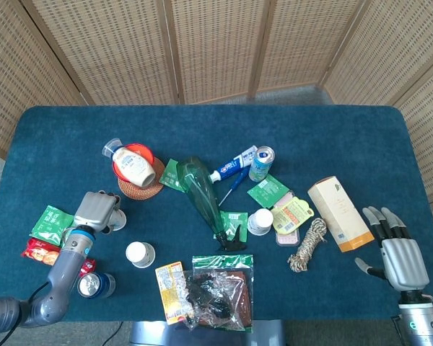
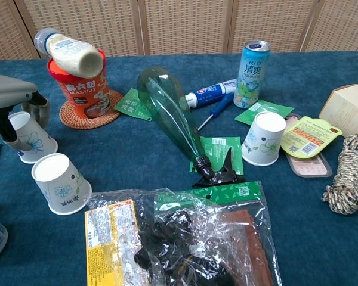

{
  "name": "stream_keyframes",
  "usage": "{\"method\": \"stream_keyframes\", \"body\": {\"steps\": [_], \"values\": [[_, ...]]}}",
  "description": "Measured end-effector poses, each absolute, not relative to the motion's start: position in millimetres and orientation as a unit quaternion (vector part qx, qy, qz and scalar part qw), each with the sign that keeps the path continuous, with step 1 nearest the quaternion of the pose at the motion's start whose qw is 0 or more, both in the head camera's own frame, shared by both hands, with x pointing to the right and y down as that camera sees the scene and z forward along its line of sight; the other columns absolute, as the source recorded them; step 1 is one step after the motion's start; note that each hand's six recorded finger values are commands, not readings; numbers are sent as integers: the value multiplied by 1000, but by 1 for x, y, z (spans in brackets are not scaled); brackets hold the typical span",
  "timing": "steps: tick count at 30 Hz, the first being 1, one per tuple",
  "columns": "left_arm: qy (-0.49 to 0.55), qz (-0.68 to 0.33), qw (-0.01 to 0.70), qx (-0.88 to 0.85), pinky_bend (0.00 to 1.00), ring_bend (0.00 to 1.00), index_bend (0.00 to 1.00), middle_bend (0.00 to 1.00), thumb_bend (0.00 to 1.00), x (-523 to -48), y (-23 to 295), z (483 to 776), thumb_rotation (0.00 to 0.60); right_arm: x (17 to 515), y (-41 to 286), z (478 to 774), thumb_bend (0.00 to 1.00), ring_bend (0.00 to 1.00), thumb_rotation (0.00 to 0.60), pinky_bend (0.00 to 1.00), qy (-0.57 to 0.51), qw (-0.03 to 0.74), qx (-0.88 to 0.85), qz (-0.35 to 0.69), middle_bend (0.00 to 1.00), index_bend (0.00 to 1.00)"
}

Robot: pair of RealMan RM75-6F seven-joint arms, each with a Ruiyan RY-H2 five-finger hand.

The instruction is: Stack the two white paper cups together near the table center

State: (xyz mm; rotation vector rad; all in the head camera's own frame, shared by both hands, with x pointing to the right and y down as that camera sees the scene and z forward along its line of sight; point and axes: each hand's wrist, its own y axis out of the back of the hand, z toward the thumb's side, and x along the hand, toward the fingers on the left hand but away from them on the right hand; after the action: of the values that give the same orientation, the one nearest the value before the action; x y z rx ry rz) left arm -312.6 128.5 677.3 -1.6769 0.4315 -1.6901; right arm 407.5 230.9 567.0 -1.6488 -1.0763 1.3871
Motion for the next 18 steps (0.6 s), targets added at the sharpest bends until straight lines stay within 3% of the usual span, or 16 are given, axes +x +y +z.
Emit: {"method": "stream_keyframes", "body": {"steps": [10, 18], "values": [[188, -630, 332, -677, 601, 358, 424, 416, 250, -301, 123, 645, 600, 405, 233, 570, 25, 0, 600, 153, -412, 357, -642, 540, 0, 0], [210, -593, 307, -715, 595, 357, 422, 415, 250, -287, 110, 594, 600, 405, 234, 572, 25, 0, 600, 153, -410, 355, -643, 542, 0, 0]]}}
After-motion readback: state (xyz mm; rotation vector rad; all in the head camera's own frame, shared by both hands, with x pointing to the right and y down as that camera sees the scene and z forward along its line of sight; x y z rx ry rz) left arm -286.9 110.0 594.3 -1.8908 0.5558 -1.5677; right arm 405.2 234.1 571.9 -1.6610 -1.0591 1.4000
